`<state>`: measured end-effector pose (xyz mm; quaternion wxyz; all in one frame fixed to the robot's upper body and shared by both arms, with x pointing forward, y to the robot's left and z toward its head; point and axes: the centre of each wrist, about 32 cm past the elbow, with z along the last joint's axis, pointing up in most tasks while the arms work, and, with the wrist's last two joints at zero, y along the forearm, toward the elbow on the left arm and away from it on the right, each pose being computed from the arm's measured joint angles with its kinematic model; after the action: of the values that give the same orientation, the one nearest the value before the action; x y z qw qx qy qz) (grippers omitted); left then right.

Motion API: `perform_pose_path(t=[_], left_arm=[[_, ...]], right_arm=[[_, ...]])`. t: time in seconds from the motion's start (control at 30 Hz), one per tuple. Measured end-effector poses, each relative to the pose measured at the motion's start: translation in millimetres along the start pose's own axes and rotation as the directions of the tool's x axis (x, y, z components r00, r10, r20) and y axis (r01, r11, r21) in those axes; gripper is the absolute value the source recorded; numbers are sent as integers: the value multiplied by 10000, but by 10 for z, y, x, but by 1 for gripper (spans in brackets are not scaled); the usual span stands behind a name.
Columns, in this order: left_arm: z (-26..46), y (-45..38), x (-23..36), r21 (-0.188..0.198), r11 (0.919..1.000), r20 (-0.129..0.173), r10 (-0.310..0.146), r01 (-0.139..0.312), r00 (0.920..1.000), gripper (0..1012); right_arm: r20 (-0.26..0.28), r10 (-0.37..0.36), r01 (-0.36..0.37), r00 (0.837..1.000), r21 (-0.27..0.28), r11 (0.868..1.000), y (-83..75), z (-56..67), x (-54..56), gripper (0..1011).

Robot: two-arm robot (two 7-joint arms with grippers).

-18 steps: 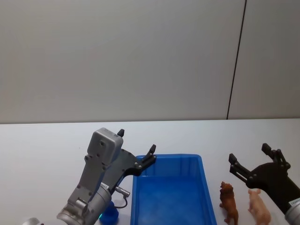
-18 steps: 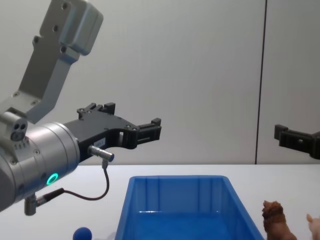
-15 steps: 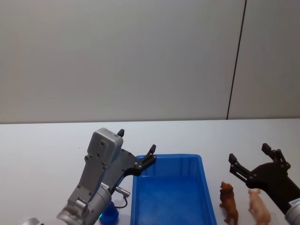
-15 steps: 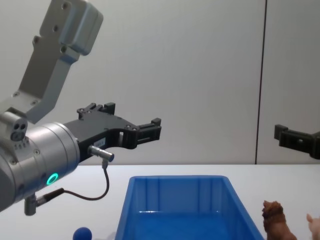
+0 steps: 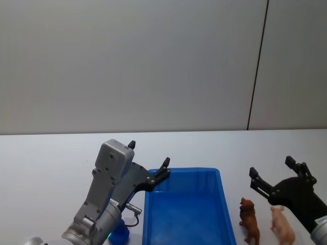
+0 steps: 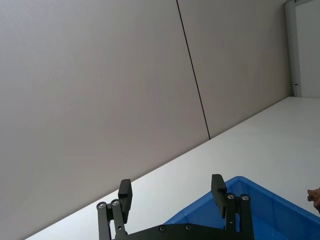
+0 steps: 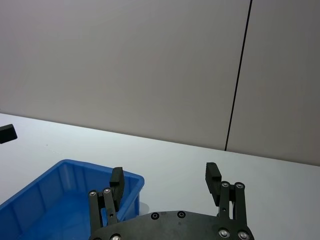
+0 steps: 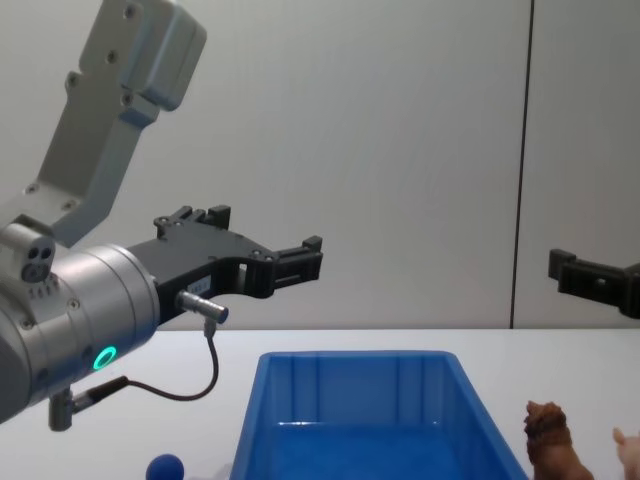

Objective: Pick up the two dolls from the table and place them into the box.

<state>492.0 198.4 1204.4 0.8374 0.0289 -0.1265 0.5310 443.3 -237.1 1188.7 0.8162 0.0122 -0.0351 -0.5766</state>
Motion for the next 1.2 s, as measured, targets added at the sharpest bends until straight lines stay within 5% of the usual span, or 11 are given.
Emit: perform_pose_path(t=[1.2], left_arm=[[0, 0, 0, -1, 10000, 0, 0, 0, 10000, 1001]], right_arm=[[74, -332, 334, 9994, -301, 9990, -47, 19, -22, 1001]])
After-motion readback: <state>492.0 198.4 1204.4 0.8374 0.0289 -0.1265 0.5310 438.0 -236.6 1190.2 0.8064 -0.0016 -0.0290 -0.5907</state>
